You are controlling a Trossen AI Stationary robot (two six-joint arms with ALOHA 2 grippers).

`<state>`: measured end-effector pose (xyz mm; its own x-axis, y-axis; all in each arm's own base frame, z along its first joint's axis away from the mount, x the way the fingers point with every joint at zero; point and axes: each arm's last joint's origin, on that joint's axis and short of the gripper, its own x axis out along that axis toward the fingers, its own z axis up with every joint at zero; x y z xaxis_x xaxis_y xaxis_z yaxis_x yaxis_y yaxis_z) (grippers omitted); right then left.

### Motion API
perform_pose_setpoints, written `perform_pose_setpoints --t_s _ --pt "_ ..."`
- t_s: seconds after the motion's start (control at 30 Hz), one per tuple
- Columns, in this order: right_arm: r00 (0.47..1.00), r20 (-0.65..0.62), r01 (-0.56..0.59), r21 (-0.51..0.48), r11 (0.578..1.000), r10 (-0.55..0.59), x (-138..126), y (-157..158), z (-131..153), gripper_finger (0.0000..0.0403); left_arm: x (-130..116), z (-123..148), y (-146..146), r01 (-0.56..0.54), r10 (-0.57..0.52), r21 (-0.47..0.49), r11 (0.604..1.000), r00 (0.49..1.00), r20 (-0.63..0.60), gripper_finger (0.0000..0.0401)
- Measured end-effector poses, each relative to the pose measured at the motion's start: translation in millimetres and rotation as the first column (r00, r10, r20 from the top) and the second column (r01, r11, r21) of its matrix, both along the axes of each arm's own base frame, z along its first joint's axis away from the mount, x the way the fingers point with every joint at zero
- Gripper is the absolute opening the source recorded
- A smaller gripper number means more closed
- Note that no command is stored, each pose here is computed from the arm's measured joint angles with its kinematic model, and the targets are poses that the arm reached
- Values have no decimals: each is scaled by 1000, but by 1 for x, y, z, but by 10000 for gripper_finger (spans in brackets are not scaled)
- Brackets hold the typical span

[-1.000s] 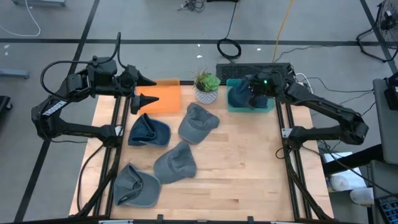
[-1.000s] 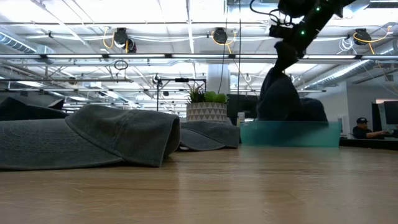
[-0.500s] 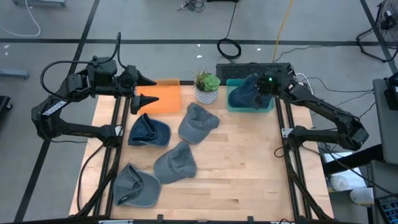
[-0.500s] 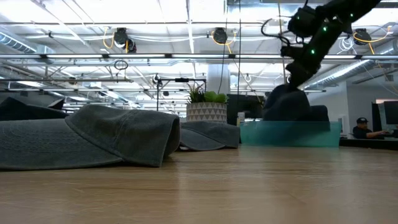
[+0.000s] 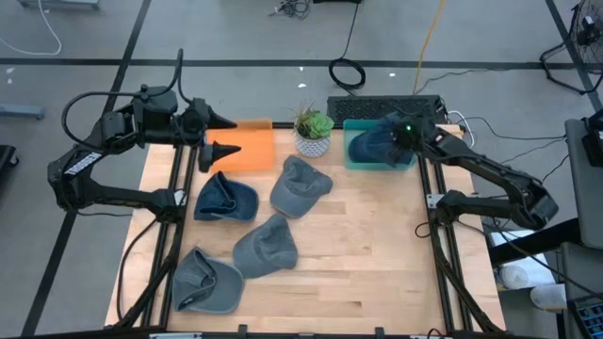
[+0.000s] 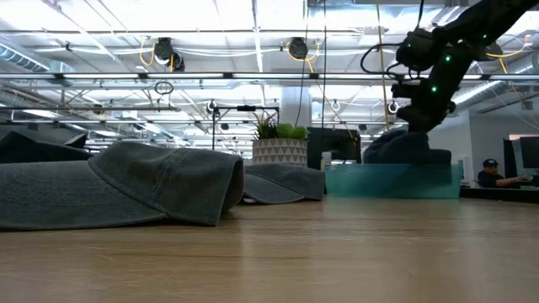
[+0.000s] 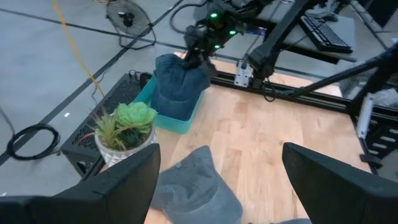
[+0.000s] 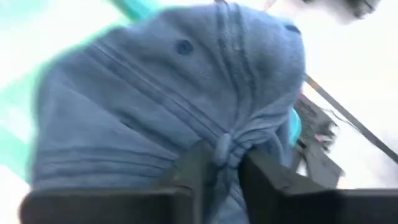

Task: Pick & Place hat
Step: Put the right blue cap into the light blue bin, then put the blue cap into the light blue bin

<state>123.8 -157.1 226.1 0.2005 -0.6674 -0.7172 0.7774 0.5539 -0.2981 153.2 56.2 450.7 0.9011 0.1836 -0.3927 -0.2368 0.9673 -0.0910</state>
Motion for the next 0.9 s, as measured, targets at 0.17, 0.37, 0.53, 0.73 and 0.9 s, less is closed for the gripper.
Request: perform_pose_setpoints --t_s 0.17,0.37,0.53,0.73,0.9 --pt "998 56 -16 -49 999 19 -1 2 9 164 0 0 1 -43 43 -11 999 999 0 347" --pt "996 92 1 -131 991 11 -8 9 23 250 0 0 1 -43 43 -12 999 999 0 347" --pt "982 189 36 -203 978 3 -16 19 40 289 0 0 1 -43 43 -12 999 999 0 347" --pt "943 333 104 -244 964 -17 -26 31 55 299 0 0 1 -41 41 -8 999 999 -1 347" --pt "904 427 117 -293 949 20 -27 38 67 299 0 0 1 -42 42 -9 999 999 -1 347"
